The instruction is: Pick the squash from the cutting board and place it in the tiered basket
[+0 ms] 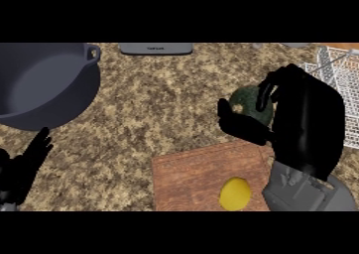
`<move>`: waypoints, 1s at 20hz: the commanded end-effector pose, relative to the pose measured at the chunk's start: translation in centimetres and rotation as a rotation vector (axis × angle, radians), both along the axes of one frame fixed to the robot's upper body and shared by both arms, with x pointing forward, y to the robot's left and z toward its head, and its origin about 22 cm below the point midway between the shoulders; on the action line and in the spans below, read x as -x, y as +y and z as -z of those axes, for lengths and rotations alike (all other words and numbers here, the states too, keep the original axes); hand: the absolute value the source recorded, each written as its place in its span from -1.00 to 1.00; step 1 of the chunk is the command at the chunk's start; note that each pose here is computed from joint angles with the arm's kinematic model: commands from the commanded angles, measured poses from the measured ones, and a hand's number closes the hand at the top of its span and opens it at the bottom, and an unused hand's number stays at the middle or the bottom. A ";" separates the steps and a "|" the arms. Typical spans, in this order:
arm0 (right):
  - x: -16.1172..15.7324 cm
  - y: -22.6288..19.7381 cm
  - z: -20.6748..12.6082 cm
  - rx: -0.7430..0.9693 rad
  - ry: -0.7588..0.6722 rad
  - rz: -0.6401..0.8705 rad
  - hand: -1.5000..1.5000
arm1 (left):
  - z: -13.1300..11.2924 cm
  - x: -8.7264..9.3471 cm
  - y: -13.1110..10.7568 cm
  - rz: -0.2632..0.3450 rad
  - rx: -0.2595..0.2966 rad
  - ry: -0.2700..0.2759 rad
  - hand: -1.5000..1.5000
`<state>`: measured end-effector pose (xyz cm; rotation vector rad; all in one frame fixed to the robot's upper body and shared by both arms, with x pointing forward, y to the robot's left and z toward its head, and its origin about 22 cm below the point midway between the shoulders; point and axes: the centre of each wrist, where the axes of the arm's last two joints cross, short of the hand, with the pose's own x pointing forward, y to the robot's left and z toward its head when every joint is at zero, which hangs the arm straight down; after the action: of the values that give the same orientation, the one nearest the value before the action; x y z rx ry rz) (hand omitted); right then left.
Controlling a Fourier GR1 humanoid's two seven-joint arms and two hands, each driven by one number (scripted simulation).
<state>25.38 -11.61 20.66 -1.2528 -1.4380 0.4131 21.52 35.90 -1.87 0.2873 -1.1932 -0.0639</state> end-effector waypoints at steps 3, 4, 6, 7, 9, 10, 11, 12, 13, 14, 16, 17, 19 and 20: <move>-4.2 -4.8 -0.6 -0.029 -0.037 0.048 1.00 | 1.0 0.0 -0.9 0.020 0.012 -0.012 0.00; -3.8 -6.2 -2.5 -0.020 -0.054 0.044 1.00 | -1.3 -0.5 -0.1 -0.007 0.006 -0.009 0.00; -5.4 -8.7 -0.9 -0.013 -0.052 0.073 1.00 | 0.0 -0.4 0.3 0.014 0.004 0.014 0.00; -7.8 -9.2 -1.8 0.009 -0.048 0.089 1.00 | -0.1 0.1 0.7 0.020 0.008 -0.004 0.00; -8.5 -9.0 -3.3 0.028 -0.075 0.077 1.00 | -1.7 -1.8 0.8 0.003 -0.007 -0.018 0.00; -8.9 -9.3 0.2 0.055 -0.069 0.092 1.00 | -1.8 -0.7 1.2 0.020 0.007 -0.006 0.00; -10.2 -11.8 0.3 0.020 -0.082 0.076 1.00 | -0.2 -1.7 -0.1 0.016 0.007 -0.004 0.00; -9.6 -12.8 -1.2 -0.039 -0.119 0.046 1.00 | -0.6 -1.3 0.7 0.003 0.015 -0.017 0.00; -10.1 -11.3 -2.1 -0.207 -0.182 0.019 1.00 | -0.3 -0.9 -0.6 0.016 -0.001 -0.031 0.00; -10.4 -12.6 -1.6 -0.207 -0.201 0.010 1.00 | -0.1 -0.7 -1.5 0.028 0.016 -0.014 0.00; -12.1 -14.1 -2.6 -0.207 -0.203 -0.011 1.00 | 0.8 -1.0 -1.0 0.012 0.012 0.008 0.00; -13.3 -15.9 -2.0 -0.217 -0.185 0.002 1.00 | 0.6 -0.2 -0.6 0.019 0.015 -0.016 0.00; -13.8 -17.1 0.1 -0.221 -0.186 0.004 1.00 | 0.4 -1.1 0.8 0.007 -0.003 0.000 0.00; -14.5 -18.3 -2.3 -0.228 -0.190 -0.004 1.00 | -2.2 -1.5 -1.5 0.024 0.002 -0.028 0.00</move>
<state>38.29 -26.69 22.11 -1.1665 -1.5751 0.1740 22.53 35.47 -1.33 0.2704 -1.2080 -0.0766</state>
